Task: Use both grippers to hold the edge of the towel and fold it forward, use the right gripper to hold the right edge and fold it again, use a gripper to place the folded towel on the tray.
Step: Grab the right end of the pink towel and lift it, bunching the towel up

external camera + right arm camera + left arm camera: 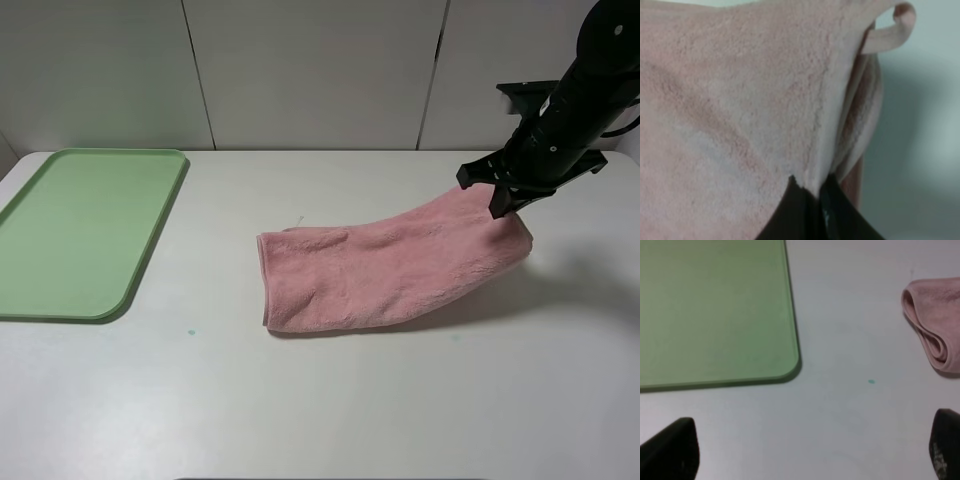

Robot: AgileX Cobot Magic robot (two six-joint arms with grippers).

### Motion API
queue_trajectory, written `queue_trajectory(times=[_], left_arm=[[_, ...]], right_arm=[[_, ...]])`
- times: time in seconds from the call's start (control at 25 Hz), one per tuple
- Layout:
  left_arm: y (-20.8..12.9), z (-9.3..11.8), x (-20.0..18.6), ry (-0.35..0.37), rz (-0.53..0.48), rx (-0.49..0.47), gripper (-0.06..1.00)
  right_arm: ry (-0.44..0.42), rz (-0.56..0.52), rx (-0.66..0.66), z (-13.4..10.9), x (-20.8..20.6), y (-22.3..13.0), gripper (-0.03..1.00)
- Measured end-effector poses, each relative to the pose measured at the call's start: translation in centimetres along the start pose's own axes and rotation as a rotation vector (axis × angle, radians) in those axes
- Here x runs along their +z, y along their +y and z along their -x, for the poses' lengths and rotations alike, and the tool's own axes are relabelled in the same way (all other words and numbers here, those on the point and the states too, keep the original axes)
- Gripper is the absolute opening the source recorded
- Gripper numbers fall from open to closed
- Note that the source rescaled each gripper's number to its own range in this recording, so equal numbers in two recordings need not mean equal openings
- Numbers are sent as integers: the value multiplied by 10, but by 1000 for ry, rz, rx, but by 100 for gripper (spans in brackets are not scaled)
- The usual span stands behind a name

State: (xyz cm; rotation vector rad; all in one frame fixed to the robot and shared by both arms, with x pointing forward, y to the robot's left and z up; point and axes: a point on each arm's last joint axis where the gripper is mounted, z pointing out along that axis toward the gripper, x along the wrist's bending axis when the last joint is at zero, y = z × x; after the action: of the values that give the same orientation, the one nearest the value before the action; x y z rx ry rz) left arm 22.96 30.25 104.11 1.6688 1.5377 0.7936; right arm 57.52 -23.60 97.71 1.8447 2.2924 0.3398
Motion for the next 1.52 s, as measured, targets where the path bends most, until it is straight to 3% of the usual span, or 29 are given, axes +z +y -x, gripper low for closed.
queue_trajectory(times=[0.68,1.52], left_arm=[[0,0,0,0,0,0,92],[0,0,0,0,0,0,92]], right_arm=[[7,-12,0,-1,-34,14,1],[147,-13,-135,-107,-42,4,1]])
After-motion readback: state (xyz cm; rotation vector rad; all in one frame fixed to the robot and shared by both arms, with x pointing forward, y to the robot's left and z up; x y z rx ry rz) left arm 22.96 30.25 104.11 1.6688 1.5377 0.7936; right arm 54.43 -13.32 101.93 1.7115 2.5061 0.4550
